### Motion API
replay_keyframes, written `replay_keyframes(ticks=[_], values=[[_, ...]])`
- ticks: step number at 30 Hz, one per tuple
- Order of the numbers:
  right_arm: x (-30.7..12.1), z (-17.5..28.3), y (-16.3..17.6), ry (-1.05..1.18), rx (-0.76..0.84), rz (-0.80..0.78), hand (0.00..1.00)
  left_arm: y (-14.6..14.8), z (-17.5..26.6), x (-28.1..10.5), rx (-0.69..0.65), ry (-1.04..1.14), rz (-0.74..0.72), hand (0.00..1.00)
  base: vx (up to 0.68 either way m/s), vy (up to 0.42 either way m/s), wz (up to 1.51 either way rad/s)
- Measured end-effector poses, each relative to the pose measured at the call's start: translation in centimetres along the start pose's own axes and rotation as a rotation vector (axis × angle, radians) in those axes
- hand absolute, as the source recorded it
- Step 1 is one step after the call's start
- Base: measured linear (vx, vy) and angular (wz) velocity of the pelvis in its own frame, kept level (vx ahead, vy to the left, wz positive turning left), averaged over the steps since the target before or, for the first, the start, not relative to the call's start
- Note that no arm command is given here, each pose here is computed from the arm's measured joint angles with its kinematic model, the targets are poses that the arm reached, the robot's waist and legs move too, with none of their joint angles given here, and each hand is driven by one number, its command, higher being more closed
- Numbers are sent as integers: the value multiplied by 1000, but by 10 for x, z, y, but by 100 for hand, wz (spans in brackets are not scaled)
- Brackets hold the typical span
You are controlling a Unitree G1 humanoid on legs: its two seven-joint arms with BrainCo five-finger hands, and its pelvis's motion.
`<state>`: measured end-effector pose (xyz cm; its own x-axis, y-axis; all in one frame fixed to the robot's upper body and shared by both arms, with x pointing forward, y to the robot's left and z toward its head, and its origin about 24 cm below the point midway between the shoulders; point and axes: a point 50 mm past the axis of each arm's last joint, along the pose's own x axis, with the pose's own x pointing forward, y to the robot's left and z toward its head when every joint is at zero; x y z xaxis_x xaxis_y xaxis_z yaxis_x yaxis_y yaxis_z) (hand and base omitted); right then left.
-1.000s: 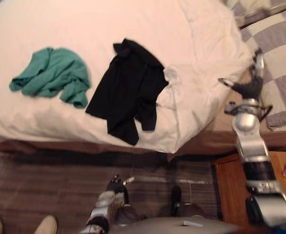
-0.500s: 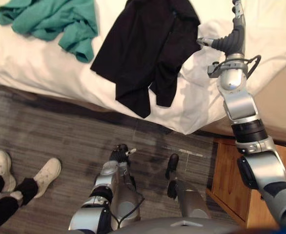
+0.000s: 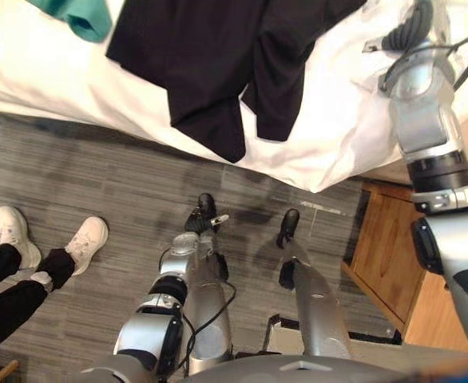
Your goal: Tidy the bed and pick cloth on bed and put in laundry
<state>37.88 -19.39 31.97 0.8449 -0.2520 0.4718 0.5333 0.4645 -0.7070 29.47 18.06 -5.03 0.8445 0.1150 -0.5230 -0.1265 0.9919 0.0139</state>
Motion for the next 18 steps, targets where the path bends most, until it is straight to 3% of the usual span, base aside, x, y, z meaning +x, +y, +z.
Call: replay_keyframes(ticks=[7,10,12,14,18], values=[[12,-4,-4,49,-148,50,100,6,2,0,11,-8,-4,0,30,-6,2],[13,-10,-1,63,-121,49,100,9,3,0,42,-11,-16,0,44,-7,2],[12,-15,6,64,4,41,100,9,2,0,78,-12,-19,0,68,-9,3],[-3,-39,21,112,294,38,100,5,-2,-1,96,-5,-28,0,83,-24,6],[-46,-81,24,123,579,-58,100,0,-5,-6,115,-22,-23,0,68,-33,-11]])
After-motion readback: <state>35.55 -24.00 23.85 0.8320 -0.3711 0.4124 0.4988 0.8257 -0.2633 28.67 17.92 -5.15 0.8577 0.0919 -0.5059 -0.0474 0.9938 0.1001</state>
